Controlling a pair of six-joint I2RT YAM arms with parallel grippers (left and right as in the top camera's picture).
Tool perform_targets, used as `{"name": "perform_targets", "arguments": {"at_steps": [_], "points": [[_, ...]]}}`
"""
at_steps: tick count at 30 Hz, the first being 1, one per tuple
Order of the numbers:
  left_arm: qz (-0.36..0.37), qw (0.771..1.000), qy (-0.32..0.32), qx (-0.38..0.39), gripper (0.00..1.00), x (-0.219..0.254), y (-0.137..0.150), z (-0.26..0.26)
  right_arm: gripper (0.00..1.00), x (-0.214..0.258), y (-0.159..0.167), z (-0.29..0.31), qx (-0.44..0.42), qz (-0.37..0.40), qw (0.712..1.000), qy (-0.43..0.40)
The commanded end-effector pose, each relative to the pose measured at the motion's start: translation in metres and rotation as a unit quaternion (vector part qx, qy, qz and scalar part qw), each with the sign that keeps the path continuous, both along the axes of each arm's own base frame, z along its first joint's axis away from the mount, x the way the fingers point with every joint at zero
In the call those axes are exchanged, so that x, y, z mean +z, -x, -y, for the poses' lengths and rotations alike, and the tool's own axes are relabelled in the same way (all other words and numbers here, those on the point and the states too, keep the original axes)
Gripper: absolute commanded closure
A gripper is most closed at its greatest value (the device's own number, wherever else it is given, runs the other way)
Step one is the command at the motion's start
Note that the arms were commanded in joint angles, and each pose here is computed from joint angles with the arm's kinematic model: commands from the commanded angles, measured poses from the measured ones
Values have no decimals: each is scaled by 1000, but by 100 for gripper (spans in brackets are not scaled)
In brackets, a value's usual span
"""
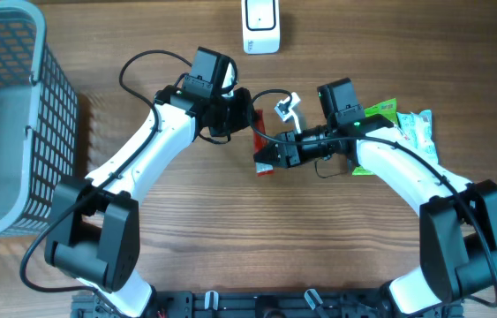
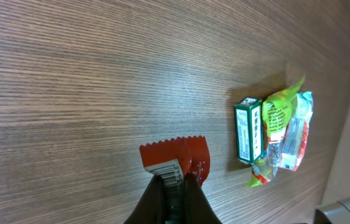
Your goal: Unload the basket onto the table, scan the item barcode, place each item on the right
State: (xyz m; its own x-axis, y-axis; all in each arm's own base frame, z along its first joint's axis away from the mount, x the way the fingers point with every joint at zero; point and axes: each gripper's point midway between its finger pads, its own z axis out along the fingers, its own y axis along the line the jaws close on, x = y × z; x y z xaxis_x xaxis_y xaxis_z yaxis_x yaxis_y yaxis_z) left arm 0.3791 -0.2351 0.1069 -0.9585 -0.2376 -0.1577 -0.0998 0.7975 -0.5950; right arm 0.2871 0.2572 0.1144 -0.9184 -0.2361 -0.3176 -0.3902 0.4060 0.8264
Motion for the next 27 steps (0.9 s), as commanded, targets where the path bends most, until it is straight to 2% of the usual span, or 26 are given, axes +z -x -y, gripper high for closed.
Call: {"name": "perform_targets", "arguments": {"at_steps": [1,8,10,11,13,16,17,18,19,22,26,27], "points": [[6,1000,22,-10,96,14,5,4,63,-4,0,-2,2,-3,1000,1],[10,999,31,-13,96,18,3,5,64,-8,-3,-1,-4,3,1000,12],[10,999,31,-10,96,18,2,3,73,-9,-4,0,-7,6,1000,18],[10,999,31,-9,96,18,2,3,82,-9,-4,0,-7,7,1000,18],[10,999,31,-7,96,18,0,1,96,-9,-4,0,-5,9,1000,18],[11,999,31,-1,96,18,-3,-4,96,-18,-10,5,-20,19,999,47],[11,999,31,2,86,18,-4,-5,96,-22,-13,8,-28,23,997,61],[13,999,32,5,66,18,-6,-8,96,-27,-17,12,-37,30,996,79],[14,999,32,9,51,19,-8,-10,96,-31,-20,15,-43,36,994,93],[19,999,33,21,22,20,-15,-20,96,-29,-26,18,-46,50,992,103],[35,997,38,58,0,34,-30,-49,96,-16,-37,23,-43,71,987,140],[43,996,39,68,0,40,-34,-58,96,-12,-41,29,-46,74,982,165]]}}
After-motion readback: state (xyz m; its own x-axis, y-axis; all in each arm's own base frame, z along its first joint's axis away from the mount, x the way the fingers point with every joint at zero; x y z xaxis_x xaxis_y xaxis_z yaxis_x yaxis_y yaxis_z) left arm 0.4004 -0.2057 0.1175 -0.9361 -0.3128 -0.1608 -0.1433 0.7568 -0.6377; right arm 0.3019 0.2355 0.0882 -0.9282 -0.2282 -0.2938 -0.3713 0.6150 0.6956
